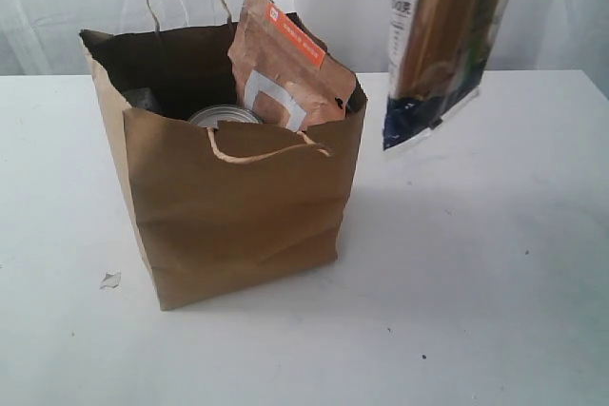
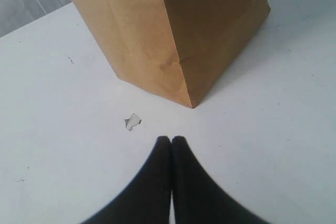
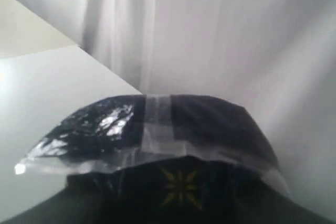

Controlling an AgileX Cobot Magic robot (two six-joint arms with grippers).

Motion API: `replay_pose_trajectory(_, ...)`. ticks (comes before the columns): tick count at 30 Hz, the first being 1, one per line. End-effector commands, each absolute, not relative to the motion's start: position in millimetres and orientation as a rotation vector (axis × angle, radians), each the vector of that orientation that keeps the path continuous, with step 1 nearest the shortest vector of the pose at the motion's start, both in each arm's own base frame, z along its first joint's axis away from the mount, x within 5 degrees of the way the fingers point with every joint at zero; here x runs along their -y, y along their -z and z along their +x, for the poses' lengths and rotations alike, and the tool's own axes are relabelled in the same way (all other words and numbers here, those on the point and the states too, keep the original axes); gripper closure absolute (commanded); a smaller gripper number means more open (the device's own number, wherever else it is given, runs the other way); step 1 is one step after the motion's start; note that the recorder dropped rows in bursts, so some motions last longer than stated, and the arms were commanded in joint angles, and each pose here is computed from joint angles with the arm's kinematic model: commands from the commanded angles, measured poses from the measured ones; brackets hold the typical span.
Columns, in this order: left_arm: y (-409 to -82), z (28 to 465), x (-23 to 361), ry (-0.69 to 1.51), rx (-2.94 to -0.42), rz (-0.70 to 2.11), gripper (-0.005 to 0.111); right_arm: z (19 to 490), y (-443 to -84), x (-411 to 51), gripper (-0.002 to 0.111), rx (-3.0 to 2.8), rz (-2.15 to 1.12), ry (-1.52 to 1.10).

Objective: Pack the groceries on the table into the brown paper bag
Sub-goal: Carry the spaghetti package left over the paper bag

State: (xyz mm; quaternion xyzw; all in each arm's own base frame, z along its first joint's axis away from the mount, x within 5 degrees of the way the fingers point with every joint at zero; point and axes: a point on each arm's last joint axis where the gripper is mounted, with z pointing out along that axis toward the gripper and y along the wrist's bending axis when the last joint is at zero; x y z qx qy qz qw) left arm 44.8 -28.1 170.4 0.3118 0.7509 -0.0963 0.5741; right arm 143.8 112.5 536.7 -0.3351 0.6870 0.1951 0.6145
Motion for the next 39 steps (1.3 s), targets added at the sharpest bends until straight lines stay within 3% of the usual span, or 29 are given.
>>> replay_pose_trajectory(1, -169, 45, 28, 0.232, -1.762, 0.727, 0.106, 132, -555, -131, 0.108, -1.451, -0.812, -0.600)
replay_pose_trajectory(19, -169, 45, 28, 0.232, -1.762, 0.727, 0.106, 174, -566, -211, 0.108, -1.286, -0.876, -0.649)
replay_pose_trajectory(39, -169, 45, 28, 0.232, -1.762, 0.727, 0.106, 234, -532, -262, 0.108, -1.277, -0.769, -0.616)
